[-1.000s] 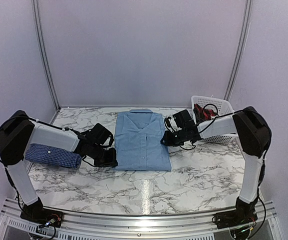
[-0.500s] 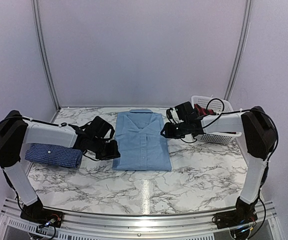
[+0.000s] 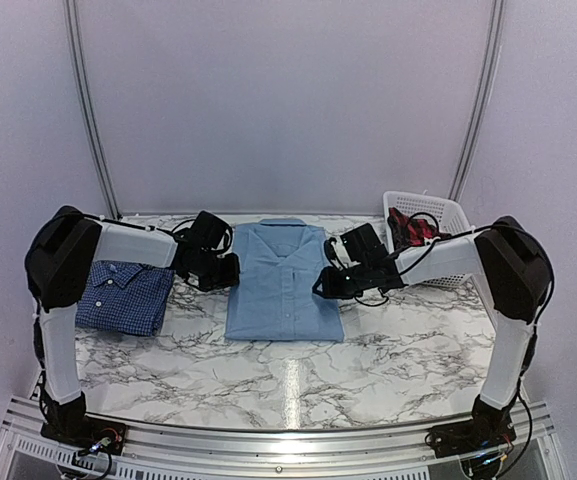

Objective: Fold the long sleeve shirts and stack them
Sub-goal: Smooth out the 2/3-rectangle-folded shirt at the center of the board.

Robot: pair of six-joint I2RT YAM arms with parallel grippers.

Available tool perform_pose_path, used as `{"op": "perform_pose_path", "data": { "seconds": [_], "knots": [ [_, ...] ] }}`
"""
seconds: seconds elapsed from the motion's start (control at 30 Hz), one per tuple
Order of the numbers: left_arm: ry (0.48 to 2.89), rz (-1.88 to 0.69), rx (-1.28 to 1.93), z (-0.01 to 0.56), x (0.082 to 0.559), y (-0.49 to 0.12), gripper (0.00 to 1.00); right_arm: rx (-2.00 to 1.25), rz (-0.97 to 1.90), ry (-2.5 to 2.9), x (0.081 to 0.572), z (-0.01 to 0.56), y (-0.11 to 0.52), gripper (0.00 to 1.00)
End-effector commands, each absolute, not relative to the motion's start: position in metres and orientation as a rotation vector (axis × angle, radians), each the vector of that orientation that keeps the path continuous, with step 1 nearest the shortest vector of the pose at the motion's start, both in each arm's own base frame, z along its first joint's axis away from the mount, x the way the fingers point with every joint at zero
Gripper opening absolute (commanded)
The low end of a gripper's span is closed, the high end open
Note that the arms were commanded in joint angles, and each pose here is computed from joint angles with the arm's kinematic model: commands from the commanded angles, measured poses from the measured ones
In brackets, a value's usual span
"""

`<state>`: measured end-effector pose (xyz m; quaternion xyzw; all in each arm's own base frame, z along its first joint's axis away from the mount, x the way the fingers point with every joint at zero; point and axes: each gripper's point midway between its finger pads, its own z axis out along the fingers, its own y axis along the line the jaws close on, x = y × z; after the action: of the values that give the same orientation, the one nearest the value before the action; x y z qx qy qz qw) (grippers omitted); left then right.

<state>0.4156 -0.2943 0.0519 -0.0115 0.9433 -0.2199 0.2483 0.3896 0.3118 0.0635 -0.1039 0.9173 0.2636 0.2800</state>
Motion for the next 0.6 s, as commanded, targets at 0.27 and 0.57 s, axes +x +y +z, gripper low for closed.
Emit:
{"op": "perform_pose_path", "data": {
  "seconds": [0.27,0.57],
  "knots": [
    [2.599,-0.579,-0.016,0.027,0.447,-0.288,0.03,-0.258,0.646,2.491,0.370,0.054,0.297,0.31],
    [2.535,-0.564,0.014,0.066,0.438,-0.277,0.14,-0.374,0.723,2.333,0.397,0.108,0.354,0.31]
  ]
}}
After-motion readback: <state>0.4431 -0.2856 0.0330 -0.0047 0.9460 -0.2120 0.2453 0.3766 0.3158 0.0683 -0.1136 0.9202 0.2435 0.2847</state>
